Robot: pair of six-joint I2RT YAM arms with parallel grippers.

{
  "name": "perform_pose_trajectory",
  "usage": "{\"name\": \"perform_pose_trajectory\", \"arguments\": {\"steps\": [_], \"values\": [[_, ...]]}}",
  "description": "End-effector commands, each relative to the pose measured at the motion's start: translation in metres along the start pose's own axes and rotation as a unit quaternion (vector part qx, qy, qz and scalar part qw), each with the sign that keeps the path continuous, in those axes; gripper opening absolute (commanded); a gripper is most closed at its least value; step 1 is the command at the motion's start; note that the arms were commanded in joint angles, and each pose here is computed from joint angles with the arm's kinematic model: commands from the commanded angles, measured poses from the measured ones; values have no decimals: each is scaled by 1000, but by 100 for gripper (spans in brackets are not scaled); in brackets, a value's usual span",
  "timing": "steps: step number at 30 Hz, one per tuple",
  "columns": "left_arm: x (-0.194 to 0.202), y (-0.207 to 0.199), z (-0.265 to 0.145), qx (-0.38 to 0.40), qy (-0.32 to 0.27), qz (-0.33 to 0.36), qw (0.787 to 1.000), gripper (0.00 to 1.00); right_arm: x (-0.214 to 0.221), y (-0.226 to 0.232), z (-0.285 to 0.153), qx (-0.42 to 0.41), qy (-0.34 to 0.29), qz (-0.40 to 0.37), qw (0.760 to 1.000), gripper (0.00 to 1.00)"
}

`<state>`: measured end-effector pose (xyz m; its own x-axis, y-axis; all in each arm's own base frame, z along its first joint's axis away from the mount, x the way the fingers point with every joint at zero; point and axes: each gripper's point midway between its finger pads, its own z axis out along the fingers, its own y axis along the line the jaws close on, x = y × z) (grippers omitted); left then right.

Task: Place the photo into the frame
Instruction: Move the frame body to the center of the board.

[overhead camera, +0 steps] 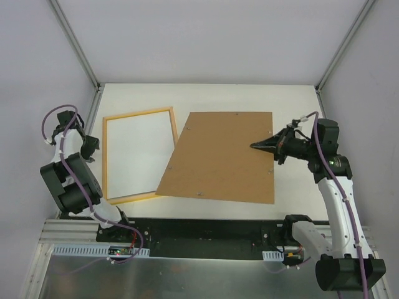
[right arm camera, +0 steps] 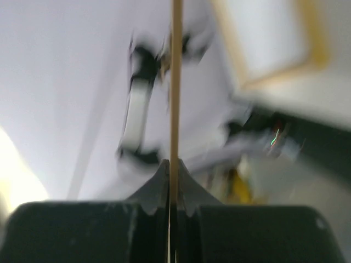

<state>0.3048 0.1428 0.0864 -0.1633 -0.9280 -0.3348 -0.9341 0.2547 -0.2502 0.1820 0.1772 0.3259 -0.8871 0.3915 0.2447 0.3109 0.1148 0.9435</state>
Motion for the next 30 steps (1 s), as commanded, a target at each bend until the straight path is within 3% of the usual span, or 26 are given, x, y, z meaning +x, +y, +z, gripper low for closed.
{"name": "perform_pose_trajectory", "arguments": {"steps": [1,2,11,30], "values": [[-8,6,15,-39,-2,-60,997,50,-94,-45,-14,163,-173,-483,843,1],[-7,7,19,-46,2,-69,997,49,-89,-43,-11,152,-178,-439,867,0],[7,12,45,-74,29,-112,991,42,-87,-48,-10,168,-175,-442,864,0],[38,17,67,-97,65,-62,991,38,-90,-39,-4,157,-171,-441,867,0]]}}
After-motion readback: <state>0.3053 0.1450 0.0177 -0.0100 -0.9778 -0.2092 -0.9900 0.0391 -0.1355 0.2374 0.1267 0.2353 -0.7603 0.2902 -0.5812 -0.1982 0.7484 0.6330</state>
